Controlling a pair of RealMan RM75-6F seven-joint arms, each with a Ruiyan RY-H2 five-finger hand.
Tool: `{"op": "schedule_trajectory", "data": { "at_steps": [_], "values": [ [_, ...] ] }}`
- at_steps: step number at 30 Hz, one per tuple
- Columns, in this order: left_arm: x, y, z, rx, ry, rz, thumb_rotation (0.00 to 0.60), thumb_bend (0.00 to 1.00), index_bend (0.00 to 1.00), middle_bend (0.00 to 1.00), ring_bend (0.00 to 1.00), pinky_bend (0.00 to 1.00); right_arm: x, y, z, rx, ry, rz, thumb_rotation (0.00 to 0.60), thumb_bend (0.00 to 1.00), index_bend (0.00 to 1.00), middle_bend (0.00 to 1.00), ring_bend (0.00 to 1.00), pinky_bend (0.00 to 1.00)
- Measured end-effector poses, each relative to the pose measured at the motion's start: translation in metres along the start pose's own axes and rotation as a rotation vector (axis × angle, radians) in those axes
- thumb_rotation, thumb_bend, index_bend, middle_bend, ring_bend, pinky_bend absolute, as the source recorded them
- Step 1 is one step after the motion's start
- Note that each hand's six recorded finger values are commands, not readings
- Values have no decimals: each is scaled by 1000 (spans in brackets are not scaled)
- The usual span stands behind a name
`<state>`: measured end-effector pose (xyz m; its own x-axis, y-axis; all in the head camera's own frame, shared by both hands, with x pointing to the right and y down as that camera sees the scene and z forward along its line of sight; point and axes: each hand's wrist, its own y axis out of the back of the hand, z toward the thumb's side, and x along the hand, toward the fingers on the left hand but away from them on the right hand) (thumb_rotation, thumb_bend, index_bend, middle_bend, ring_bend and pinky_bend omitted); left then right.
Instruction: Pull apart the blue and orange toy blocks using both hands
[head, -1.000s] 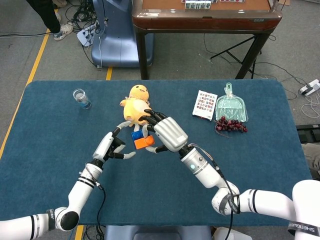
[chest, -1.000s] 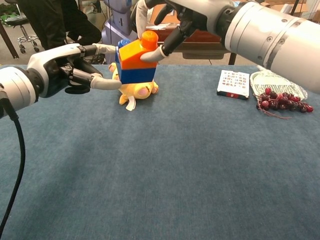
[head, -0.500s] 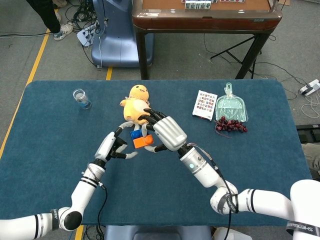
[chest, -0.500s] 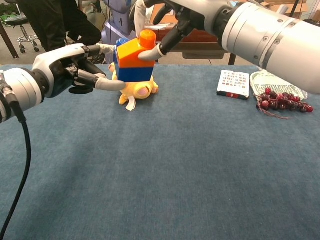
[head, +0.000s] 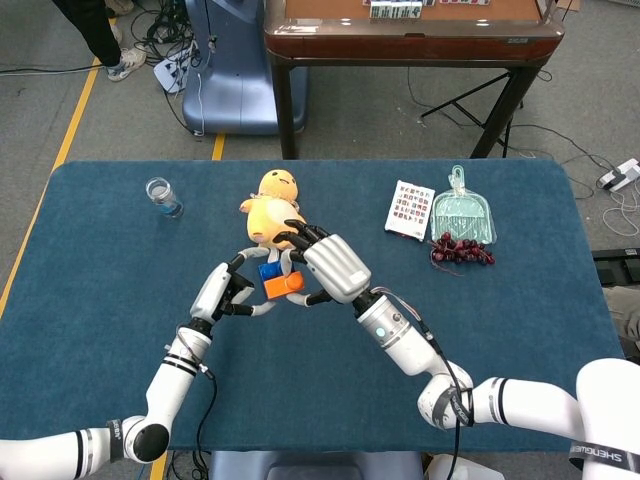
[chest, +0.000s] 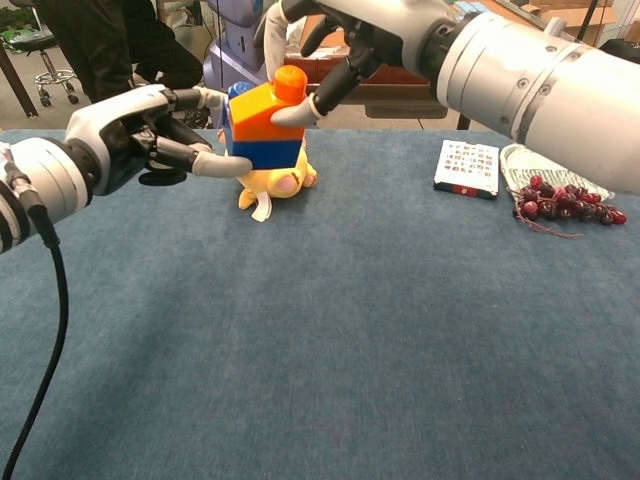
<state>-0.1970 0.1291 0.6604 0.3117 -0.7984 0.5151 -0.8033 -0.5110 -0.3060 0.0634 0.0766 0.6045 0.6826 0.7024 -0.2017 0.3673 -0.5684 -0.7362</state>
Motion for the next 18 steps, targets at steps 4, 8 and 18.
{"op": "schedule_trajectory", "data": {
  "at_steps": [4, 8, 18],
  "values": [
    [0, 0, -1, -6, 1, 3, 600, 39, 313, 1000, 1000, 1000, 0, -1, 0, -2, -1, 2, 600, 278, 692, 248, 80, 208],
    [0, 0, -1, -9, -1, 1, 600, 40, 365, 1000, 1000, 1000, 0, -2, 0, -5, -1, 4, 600, 278, 692, 248, 80, 208],
    [0, -1, -2, -10, -5, -2, 600, 40, 454, 1000, 1000, 1000, 0, -4, -1, -10, -2, 11, 600, 278, 692, 248, 80, 208]
  ]
}}
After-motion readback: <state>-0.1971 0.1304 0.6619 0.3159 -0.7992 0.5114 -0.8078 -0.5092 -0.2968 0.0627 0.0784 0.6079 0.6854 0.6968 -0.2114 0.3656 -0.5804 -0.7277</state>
